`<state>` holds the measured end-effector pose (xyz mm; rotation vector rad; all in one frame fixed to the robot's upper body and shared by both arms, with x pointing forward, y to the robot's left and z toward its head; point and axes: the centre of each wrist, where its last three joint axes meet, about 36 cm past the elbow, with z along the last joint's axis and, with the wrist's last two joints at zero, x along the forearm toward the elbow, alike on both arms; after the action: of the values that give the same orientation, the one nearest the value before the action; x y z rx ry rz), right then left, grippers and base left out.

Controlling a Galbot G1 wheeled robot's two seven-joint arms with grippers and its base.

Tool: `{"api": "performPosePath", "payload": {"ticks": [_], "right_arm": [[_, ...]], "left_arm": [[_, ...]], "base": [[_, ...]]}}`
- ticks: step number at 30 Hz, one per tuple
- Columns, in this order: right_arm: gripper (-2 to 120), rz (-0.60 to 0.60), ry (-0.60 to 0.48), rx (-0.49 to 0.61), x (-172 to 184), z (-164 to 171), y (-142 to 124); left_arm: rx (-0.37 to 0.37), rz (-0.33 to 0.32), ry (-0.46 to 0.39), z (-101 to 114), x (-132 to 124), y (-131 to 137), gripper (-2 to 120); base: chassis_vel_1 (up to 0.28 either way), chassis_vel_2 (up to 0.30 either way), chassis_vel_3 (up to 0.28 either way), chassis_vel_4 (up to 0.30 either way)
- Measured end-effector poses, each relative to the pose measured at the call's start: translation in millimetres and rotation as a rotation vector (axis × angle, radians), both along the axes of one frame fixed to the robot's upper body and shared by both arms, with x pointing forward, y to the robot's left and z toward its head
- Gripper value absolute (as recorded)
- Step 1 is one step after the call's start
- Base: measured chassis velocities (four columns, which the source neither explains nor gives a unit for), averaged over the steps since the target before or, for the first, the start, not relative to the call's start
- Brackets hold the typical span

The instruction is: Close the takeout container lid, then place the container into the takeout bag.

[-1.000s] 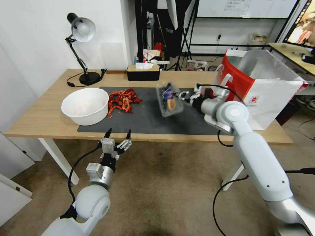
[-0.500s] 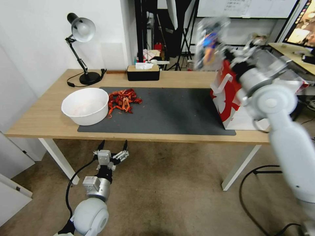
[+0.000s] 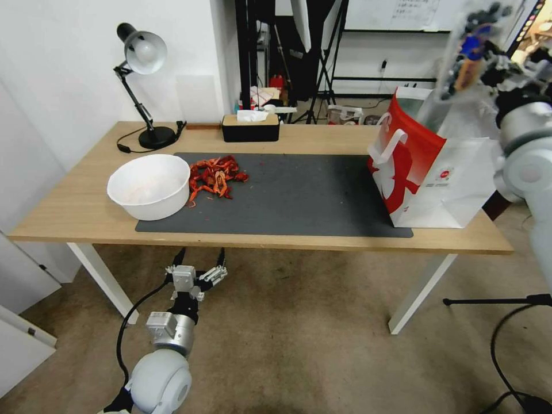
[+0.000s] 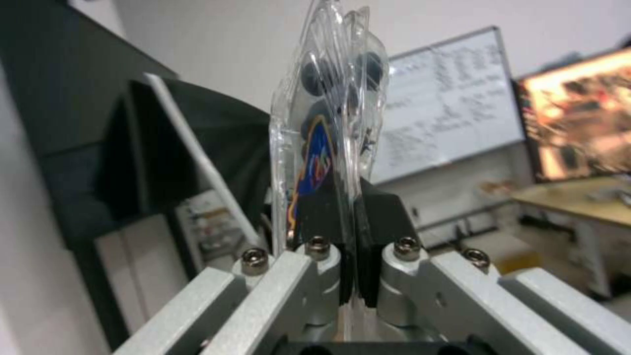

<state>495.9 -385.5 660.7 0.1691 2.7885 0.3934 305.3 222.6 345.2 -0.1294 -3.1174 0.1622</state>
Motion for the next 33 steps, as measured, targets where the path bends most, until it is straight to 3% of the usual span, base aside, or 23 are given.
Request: {"api": "performPosePath", "payload": {"ticks": [13,17,21,27,31,33], "right_arm": [[2,-0.028,0.134,0.190,-10,-40,-1],[14,-0.013,0.165,0.256,-11,-44,3],[34,0.008,0.196,0.347,-12,-45,7],[52,-0.002,0.214,0.333,-11,-48,7],[66,0.007,0.182,0.232,-16,-47,14],[78,0.049,0.113,0.111,-25,-43,24]], "left_arm": [[-0.002,-0.009,0.005,-4,4,-4,100],[0.000,-0.010,0.006,-4,5,-4,100],[0.002,-0.011,0.008,-4,5,-3,100],[0.002,-0.012,0.009,-3,6,-4,100],[0.000,-0.010,0.012,-4,4,-4,100],[-0.006,-0.009,0.011,-3,4,-5,100]], "base": [[0.000,0.000,0.000,0.000],[0.000,0.000,0.000,0.000],[0.000,0.000,0.000,0.000],[0.000,0.000,0.000,0.000],[0.000,0.000,0.000,0.000],[0.000,0.000,0.000,0.000]]}}
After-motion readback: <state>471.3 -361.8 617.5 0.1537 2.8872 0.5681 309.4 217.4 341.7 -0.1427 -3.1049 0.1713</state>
